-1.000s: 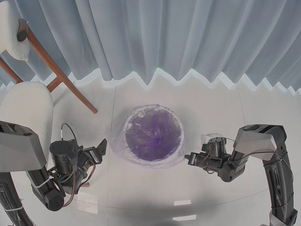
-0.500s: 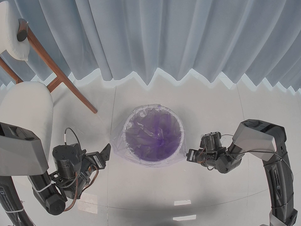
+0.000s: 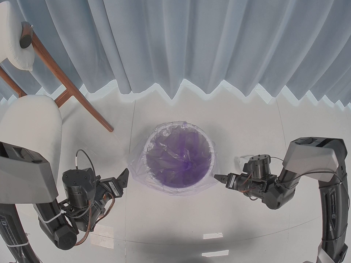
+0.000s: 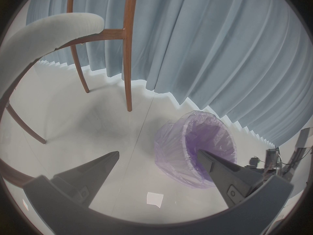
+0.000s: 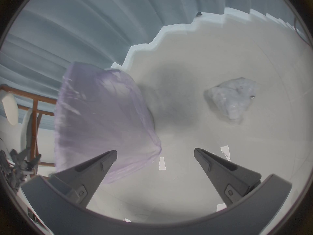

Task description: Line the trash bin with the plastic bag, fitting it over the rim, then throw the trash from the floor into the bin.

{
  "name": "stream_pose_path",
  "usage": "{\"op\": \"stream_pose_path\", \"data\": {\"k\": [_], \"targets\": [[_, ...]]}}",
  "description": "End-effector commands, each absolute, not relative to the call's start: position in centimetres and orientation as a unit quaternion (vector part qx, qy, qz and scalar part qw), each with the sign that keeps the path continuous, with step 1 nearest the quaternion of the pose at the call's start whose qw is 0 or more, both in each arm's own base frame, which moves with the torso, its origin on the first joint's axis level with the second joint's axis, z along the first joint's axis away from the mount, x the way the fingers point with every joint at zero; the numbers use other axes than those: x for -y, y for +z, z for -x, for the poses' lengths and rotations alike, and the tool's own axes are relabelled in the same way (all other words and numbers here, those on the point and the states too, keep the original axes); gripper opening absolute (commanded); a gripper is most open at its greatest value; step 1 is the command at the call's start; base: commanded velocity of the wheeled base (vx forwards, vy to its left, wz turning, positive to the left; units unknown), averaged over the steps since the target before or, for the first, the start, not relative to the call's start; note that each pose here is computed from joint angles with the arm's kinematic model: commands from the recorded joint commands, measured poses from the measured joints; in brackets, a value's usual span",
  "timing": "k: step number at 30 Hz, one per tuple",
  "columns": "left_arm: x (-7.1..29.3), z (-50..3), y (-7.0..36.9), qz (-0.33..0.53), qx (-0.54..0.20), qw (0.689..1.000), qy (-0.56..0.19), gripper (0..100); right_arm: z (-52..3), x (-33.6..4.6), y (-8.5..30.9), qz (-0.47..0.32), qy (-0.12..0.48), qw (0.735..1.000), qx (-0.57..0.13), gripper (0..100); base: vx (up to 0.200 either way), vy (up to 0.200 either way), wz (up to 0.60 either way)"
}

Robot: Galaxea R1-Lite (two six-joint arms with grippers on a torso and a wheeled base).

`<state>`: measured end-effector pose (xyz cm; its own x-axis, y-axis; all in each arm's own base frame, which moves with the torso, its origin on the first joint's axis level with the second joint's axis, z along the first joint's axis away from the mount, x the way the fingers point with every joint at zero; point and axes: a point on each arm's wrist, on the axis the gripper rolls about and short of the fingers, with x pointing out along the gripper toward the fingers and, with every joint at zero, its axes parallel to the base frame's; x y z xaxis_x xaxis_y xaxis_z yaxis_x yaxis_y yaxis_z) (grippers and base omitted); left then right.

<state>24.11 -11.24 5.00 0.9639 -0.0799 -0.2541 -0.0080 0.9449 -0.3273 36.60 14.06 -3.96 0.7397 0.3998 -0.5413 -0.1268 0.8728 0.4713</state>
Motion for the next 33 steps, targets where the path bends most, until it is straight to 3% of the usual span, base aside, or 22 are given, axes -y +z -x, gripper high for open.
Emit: {"op": "stream_pose_path", "data": {"k": [1, 9, 29, 30, 33], "targets": [[10.1, -26.2, 2.1, 0.167, -0.165, 0.972, 0.015, 100, -31.8, -11.3, 3.5, -0.246, 0.154, 0.923, -0.254, 100, 0.000, 0.000, 0.00], [11.0, -29.8, -2.7, 0.213, -0.201, 0.956, 0.002, 100, -30.3, -8.7, 7.6, -0.282, 0.141, 0.930, -0.188, 100, 0.000, 0.000, 0.00], [13.6, -33.7, -6.1, 0.230, -0.182, 0.955, -0.034, 100, -29.9, -8.2, 6.5, -0.280, 0.127, 0.929, -0.207, 100, 0.000, 0.000, 0.00], [13.6, -33.7, -6.3, 0.229, -0.184, 0.955, -0.034, 0, -29.8, -8.2, 6.5, -0.279, 0.127, 0.929, -0.208, 100, 0.000, 0.000, 0.00], [13.6, -33.7, -6.4, 0.228, -0.185, 0.955, -0.033, 0, -29.8, -8.2, 6.3, -0.279, 0.126, 0.928, -0.213, 100, 0.000, 0.000, 0.00]]}}
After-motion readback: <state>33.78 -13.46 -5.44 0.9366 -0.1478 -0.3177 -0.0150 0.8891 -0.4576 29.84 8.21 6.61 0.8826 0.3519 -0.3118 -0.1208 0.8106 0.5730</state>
